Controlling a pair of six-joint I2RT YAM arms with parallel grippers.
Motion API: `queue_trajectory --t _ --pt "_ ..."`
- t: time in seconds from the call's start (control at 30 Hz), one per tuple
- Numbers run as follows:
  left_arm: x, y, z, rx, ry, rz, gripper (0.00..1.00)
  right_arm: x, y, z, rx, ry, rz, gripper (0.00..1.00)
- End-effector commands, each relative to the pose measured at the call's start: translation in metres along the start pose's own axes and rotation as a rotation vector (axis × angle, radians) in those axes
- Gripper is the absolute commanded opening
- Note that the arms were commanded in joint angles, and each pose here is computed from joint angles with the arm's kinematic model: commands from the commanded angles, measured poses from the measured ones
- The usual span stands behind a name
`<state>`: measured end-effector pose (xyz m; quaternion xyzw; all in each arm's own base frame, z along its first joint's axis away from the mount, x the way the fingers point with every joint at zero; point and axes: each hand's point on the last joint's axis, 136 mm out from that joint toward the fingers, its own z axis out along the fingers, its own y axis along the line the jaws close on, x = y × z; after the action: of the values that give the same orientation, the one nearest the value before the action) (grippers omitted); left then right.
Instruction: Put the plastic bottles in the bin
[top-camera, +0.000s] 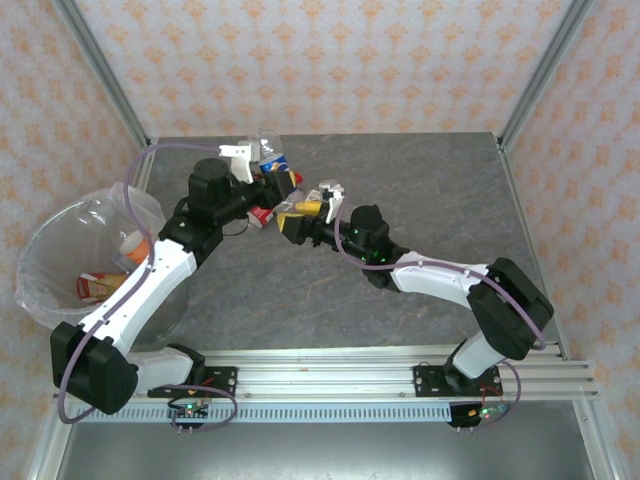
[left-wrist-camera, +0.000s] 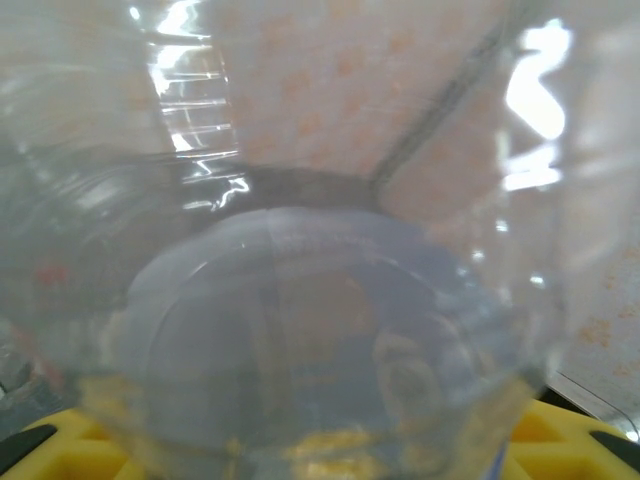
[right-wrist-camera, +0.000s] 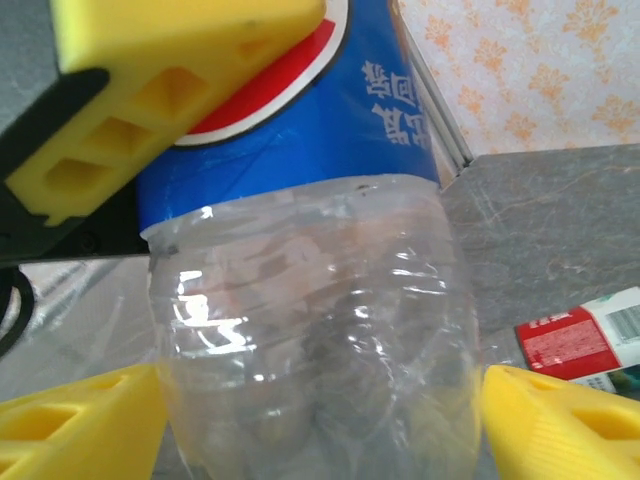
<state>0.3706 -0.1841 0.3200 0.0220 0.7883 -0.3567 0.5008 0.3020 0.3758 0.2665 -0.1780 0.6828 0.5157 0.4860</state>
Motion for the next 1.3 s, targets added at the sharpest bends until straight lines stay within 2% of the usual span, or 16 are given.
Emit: queue_trajectory --t 0.0,0.13,0.3,0.43,0.57,0.73,1.1,1.27 --pt "-0.008 0.010 -0.013 -0.088 -0.044 0.022 0.50 -0.015 0.003 -0.004 0.029 -0.032 -0.102 0.88" --pt "-0.019 0.014 -0.028 -0.157 -0.071 0.035 0.50 -0.023 -0.015 -0.017 0.162 -0.055 -0.158 0.99" --pt "-0.027 0.024 -0.049 -0.275 -0.078 0.077 0.50 -0.029 -0.048 -0.035 0.366 -0.104 -0.191 0.99" --pt "-0.034 0.031 -0.065 -0.353 -0.092 0.097 0.50 -0.032 -0.074 -0.047 0.516 -0.159 -0.101 0.99" --pt "-0.047 0.042 -0.090 -0.488 -0.113 0.128 0.50 -0.030 -0.096 -0.059 0.635 -0.200 -0.032 0.99" --pt "-0.059 0.050 -0.117 -0.629 -0.100 0.169 0.50 -0.023 -0.109 -0.065 0.690 -0.204 -0.003 0.99" --pt "-0.100 0.049 -0.191 -0.869 -0.186 0.238 0.50 -0.022 -0.122 -0.073 0.722 -0.204 0.039 0.99" --pt "-0.116 0.060 -0.238 -1.088 -0.239 0.303 0.51 -0.021 -0.129 -0.077 0.734 -0.210 0.064 0.99"
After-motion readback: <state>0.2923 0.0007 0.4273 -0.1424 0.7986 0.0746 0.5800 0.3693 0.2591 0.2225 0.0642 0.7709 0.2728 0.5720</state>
